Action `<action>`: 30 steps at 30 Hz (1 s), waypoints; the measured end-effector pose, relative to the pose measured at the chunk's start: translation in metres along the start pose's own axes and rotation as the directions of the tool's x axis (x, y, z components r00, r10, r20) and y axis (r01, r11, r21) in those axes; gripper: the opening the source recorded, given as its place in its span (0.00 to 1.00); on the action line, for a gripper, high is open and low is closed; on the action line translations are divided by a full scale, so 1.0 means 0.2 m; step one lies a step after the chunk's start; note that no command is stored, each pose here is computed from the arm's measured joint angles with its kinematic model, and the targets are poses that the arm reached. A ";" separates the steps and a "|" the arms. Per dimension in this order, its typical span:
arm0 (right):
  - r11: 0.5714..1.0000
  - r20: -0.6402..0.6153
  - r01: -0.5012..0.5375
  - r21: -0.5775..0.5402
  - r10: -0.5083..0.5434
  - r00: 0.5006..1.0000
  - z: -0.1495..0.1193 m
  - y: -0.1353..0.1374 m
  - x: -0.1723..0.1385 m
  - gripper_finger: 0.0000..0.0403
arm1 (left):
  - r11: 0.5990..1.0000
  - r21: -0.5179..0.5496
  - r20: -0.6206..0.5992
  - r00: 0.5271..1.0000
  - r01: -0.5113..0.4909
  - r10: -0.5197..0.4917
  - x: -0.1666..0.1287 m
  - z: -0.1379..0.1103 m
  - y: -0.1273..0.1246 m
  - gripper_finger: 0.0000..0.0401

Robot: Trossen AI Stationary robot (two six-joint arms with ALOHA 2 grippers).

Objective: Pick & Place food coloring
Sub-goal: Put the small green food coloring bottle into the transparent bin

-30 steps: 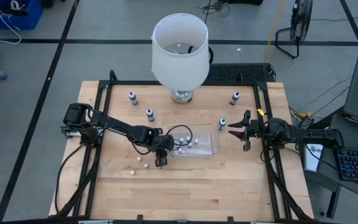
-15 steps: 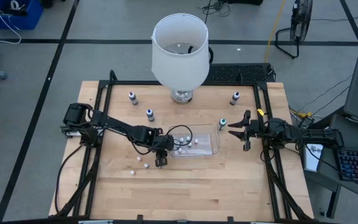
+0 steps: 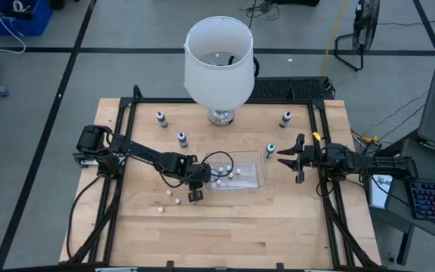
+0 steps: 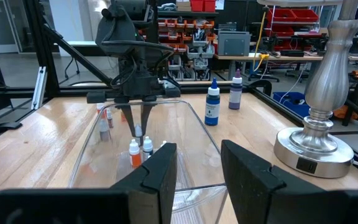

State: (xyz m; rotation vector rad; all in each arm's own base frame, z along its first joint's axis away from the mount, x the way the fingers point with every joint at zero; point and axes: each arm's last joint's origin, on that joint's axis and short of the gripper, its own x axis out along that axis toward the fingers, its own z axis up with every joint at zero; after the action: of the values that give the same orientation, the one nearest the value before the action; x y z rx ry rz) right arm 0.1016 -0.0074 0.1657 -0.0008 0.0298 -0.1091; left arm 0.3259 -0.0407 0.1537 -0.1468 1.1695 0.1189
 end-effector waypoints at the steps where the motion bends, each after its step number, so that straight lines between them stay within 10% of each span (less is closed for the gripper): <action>1: 1.000 0.000 0.000 0.000 0.000 1.000 0.00 0.00 0.00 0.28 | 1.000 0.006 -0.001 1.000 -0.010 0.010 -0.01 -0.01 -0.01 0.15; 15: 1.000 0.000 0.000 0.000 0.000 1.000 0.00 0.00 0.00 0.28 | 0.995 -0.081 0.255 0.963 -0.063 0.082 -0.50 -0.02 -0.05 0.15; 21: 1.000 0.000 0.000 0.000 0.000 1.000 0.00 0.00 0.00 0.28 | 0.996 0.058 0.404 0.914 -0.069 0.040 -0.69 0.22 -0.04 0.15; 30: 1.000 0.000 0.000 0.000 0.000 1.000 0.00 0.00 0.00 0.28 | 0.965 0.236 0.210 0.976 -0.115 0.066 -0.57 0.62 -0.01 0.15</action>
State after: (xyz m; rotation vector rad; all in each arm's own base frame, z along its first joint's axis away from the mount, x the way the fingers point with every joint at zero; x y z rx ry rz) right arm 0.1016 -0.0074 0.1657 -0.0007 0.0293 -0.1095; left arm 0.3945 -0.0217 0.3072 0.1370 0.9799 0.0664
